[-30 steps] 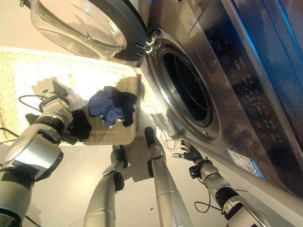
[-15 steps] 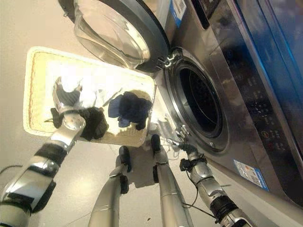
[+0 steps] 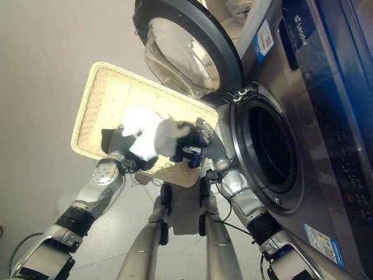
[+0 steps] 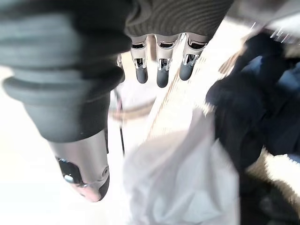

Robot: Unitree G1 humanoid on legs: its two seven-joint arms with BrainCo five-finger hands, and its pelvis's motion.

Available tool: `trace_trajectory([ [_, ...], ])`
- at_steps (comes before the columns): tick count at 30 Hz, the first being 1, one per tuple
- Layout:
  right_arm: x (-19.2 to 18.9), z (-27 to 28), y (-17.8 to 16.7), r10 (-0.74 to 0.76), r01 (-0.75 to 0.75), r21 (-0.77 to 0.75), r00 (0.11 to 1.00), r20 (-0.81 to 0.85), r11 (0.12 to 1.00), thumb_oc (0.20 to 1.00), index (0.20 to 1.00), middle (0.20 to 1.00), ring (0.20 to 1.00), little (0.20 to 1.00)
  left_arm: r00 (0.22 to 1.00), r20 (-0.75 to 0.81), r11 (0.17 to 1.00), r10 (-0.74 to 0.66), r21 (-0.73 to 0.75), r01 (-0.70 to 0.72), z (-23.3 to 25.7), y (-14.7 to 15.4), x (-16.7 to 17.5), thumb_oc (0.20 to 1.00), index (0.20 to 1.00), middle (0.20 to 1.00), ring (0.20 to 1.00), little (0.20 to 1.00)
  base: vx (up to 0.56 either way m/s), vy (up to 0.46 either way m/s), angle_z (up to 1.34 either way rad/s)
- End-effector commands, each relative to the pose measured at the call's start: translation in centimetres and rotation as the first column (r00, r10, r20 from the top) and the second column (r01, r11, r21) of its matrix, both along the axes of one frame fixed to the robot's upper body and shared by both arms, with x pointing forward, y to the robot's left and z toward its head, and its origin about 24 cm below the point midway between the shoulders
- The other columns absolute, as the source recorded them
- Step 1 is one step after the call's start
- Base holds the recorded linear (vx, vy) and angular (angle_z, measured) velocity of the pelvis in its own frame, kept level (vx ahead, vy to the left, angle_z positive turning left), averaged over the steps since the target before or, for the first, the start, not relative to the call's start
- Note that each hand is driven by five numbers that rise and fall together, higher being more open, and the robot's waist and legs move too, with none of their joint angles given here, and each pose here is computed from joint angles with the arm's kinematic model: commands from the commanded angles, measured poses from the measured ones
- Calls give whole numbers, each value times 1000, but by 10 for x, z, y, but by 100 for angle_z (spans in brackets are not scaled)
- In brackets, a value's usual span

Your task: Put the clothes into the washing machine.

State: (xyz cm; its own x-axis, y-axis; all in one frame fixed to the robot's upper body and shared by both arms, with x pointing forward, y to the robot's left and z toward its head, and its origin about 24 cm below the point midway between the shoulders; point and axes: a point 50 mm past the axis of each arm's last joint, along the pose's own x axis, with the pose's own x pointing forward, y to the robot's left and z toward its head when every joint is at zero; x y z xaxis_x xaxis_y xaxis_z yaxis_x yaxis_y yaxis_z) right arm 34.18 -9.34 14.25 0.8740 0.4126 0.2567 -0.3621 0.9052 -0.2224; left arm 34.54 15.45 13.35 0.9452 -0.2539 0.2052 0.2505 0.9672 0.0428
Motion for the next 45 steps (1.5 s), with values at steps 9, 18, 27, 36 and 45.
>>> trace_trajectory([
  [9, -13, -13, 24, 269, -286, -99, 950, -161, 953, 1000, 1000, 1000, 1000, 1000, 920, 36, 908, -390, -149, 391, 19, -41, -18, 200, 200, 200, 200, 200, -25, -22, 7],
  [18, -34, -54, 40, 485, -518, 83, 717, -501, 851, 548, 548, 548, 548, 548, 911, -14, 903, -411, -144, 405, 9, -48, -21, 200, 200, 200, 200, 200, -12, -36, -1],
  [27, -51, -81, 46, 577, -416, 401, 555, -599, 816, 200, 200, 200, 200, 200, 866, -34, 834, -499, -289, 470, -2, -65, -29, 200, 200, 200, 200, 200, 1, -42, -2],
  [36, -62, -118, 41, 501, -314, 395, 441, -745, 863, 200, 200, 200, 200, 200, 746, 82, 671, -661, -379, 637, -4, -93, -49, 912, 912, 912, 912, 912, 8, -42, -10],
  [45, -77, -134, 50, 594, -384, 489, 229, -771, 783, 200, 200, 200, 200, 200, 816, 134, 781, -562, -238, 577, 8, -109, -50, 1000, 1000, 1000, 1000, 1000, 11, -53, -3],
])
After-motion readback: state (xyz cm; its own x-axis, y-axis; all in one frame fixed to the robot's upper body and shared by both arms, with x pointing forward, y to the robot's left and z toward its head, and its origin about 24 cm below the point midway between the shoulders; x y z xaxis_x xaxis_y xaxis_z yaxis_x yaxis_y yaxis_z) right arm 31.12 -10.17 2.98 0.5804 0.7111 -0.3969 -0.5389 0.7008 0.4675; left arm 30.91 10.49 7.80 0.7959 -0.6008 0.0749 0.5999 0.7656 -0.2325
